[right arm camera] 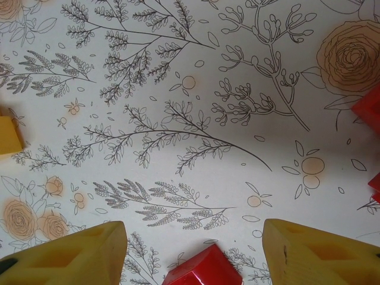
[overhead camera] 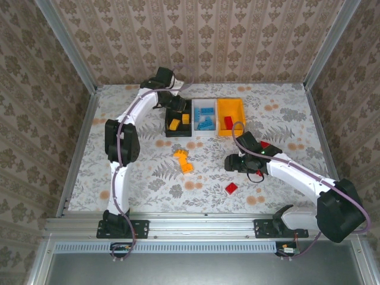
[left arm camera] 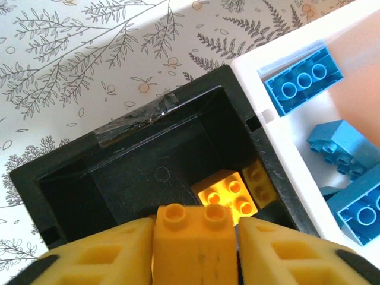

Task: Sort the legos into containers by color

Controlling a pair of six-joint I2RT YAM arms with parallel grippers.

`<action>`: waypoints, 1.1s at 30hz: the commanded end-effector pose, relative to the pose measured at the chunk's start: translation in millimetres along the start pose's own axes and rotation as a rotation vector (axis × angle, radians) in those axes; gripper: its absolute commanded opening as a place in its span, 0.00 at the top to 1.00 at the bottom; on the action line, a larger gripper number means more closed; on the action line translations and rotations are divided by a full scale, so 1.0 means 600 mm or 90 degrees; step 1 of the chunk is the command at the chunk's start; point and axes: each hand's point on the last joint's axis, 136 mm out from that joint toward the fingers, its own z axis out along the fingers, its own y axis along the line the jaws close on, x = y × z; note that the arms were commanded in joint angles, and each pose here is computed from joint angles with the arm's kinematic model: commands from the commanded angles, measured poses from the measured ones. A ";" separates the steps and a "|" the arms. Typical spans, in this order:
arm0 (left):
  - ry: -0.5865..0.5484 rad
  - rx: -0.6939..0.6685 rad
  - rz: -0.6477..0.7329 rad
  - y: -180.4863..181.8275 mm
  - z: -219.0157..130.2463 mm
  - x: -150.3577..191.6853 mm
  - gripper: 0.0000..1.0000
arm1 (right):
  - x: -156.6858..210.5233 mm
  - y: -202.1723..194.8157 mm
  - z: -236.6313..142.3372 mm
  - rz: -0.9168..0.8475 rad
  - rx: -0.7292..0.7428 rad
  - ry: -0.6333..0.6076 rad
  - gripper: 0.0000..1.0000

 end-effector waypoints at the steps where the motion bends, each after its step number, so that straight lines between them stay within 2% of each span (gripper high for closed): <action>1: 0.032 -0.008 0.007 0.003 0.009 0.019 0.51 | 0.008 -0.011 -0.005 0.011 0.020 0.003 0.36; 8: 0.021 -0.006 0.007 -0.003 -0.012 0.018 0.37 | 0.039 -0.029 0.004 0.029 0.054 0.059 0.33; 12: -0.009 -0.001 0.012 -0.018 -0.054 0.010 0.33 | 0.076 -0.040 0.003 0.055 0.101 0.100 0.28; 18: -0.086 0.015 0.033 -0.064 -0.136 0.013 0.25 | 0.122 -0.015 0.009 0.108 0.089 0.094 0.24; 20: -0.114 0.022 0.029 -0.073 -0.160 0.018 0.14 | 0.130 -0.014 0.013 0.117 0.093 0.093 0.24; 21: -0.132 0.022 0.025 -0.078 -0.179 0.021 0.01 | 0.134 -0.018 0.014 0.119 0.103 0.094 0.23; 27: -0.214 0.001 -0.005 -0.082 -0.275 0.059 0.00 | 0.145 -0.031 0.023 0.112 0.138 0.102 0.23; 33: -0.264 -0.027 -0.075 -0.060 -0.341 0.115 0.00 | 0.138 -0.021 0.036 0.115 0.141 0.098 0.23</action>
